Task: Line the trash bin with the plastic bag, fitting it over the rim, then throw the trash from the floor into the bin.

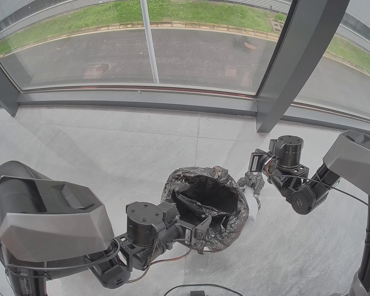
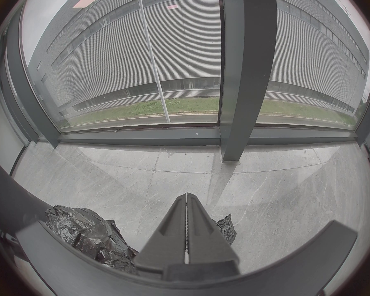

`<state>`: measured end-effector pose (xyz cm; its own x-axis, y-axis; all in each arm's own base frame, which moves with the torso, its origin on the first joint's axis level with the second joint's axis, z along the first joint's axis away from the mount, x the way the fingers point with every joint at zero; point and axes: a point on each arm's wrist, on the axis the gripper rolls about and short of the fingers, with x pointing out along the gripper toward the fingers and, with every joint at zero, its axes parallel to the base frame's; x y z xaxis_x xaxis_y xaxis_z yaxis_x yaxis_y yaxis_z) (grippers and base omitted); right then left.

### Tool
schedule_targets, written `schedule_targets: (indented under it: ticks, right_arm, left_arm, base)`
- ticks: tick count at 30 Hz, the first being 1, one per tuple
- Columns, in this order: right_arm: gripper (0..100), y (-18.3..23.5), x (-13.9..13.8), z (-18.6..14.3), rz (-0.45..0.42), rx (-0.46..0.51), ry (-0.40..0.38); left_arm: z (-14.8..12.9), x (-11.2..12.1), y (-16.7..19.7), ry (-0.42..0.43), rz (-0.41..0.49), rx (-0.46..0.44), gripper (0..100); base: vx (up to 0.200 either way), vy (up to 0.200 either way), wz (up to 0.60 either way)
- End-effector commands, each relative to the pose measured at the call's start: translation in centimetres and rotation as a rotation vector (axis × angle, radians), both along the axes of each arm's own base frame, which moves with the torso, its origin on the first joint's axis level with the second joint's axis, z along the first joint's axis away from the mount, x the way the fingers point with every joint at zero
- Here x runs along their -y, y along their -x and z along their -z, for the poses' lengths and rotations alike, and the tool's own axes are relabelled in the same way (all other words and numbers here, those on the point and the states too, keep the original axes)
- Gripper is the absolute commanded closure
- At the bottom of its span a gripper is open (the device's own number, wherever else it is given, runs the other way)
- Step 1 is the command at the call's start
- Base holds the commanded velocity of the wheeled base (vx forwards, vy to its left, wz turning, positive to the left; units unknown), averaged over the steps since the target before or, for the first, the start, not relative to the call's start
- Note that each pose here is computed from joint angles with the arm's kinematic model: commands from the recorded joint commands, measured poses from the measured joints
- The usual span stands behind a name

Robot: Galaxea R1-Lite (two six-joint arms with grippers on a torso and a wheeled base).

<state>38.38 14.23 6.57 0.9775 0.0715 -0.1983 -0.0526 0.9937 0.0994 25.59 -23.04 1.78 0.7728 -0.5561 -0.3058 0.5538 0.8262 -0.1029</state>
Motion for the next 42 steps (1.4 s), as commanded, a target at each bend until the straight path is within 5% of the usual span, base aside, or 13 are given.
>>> schedule_targets:
  ticks: [1,7,20,34,42]
  right_arm:
    - [100,-0.1,0.1,0.0,0.004,0.001,-0.001]
    - [100,0.0,0.3,0.0,0.01,0.005,-0.014]
    - [100,0.0,0.7,0.2,0.016,0.006,-0.016]
    - [100,0.0,1.1,0.6,0.022,0.009,-0.019]
    - [100,0.0,1.1,0.6,0.022,0.009,-0.019]
  left_arm:
    - [3.5,1.3,-1.5,-0.028,-0.006,-0.029,0]
    - [2.8,2.6,-4.4,0.047,-0.04,0.051,0]
    - [1.4,2.9,-5.0,0.071,-0.075,0.1,0]
    - [7.7,2.8,-8.3,0.008,-0.12,0.033,0]
    - [4.6,2.9,-7.5,0.056,-0.114,0.073,0]
  base:
    - [0.0,0.0,0.0]
    - [0.0,0.0,0.0]
    - [0.0,0.0,0.0]
    - [0.0,0.0,0.0]
    - [0.0,0.0,0.0]
